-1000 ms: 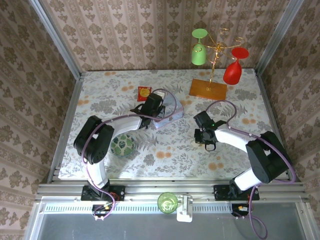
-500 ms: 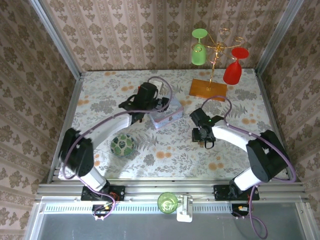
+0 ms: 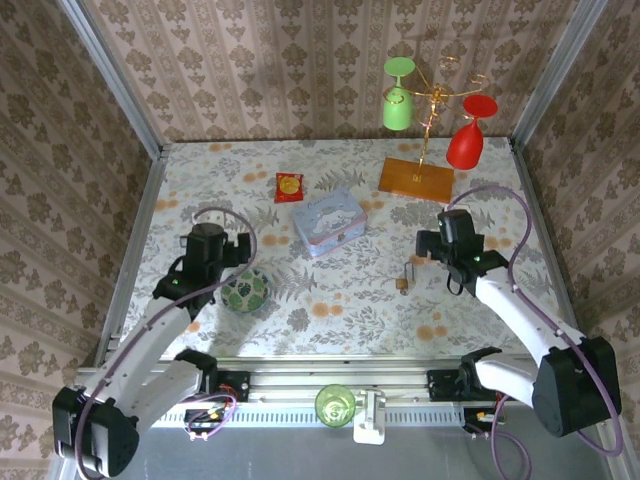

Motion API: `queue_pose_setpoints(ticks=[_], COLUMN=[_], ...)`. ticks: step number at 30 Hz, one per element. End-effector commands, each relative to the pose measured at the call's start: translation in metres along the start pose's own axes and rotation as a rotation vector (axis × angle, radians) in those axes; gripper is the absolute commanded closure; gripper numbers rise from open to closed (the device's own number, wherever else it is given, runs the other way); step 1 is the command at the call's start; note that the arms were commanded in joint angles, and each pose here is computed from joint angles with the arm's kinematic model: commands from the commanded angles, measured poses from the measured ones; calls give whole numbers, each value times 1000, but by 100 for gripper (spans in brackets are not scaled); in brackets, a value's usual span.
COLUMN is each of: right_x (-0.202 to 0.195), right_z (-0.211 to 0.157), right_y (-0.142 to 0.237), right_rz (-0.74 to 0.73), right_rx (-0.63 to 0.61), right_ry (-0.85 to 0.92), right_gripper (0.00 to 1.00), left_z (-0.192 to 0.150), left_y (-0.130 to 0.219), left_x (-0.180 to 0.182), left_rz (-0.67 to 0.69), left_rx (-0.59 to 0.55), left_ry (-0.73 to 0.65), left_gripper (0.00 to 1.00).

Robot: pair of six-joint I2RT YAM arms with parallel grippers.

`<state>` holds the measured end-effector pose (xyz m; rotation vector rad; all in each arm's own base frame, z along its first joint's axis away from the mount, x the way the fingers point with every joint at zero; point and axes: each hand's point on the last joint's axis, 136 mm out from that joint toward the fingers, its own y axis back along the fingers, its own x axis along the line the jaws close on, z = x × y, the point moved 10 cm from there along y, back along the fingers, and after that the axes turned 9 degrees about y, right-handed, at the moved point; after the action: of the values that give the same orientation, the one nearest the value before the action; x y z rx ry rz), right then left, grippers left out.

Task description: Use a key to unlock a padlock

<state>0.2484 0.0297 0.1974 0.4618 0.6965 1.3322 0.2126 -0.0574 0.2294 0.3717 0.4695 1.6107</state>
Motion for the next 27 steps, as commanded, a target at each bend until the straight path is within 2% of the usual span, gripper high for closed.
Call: queue_pose_setpoints(ticks=[1,5,7,11,13,15,18,19,20,23,27], right_x=[-15,-17,-23,-26,-24,-22,-19,-17,-14,-9,-8], right_z=[3,-14,-21,-24,-20,-16,-12,-14,-18,-20,-10], right_y=[-7,-18,-24,-34,-39,-44,-56,-61,-68,-82,-90], right_rz=[-127,-87,-63,-53,-29,-17,1,11,18,28,91], right_rx=[-172,-361,-424,-454,-481,-517,-511,-514,-504,-493,-407], right_ry=[55,61,9,-21,-22,-25,-40,-41,-33,-16,8], right_gripper=[0,0,0,0,0,0,0,0,0,0,0], left_z=[-9,-25,-35,-41,-39,-32,-22,-21,-20,-34,-38], left_y=[-7,-37,-50,-70,-75,-86,-103,-108,-111,-124,-131], left_x=[17,36,39,49,51,53,47,47,48,53,55], left_rz=[151,205,194,101,46,26,-44,-44,-42,-61,-66], left_rx=[-154,-137,-178,-165,-252,-234,-248,-197,-204,-216,-220], left_ry=[-130,-125,-124,-32,10,25,-8,3,-4,5,13], left_gripper=[0,0,0,0,0,0,0,0,0,0,0])
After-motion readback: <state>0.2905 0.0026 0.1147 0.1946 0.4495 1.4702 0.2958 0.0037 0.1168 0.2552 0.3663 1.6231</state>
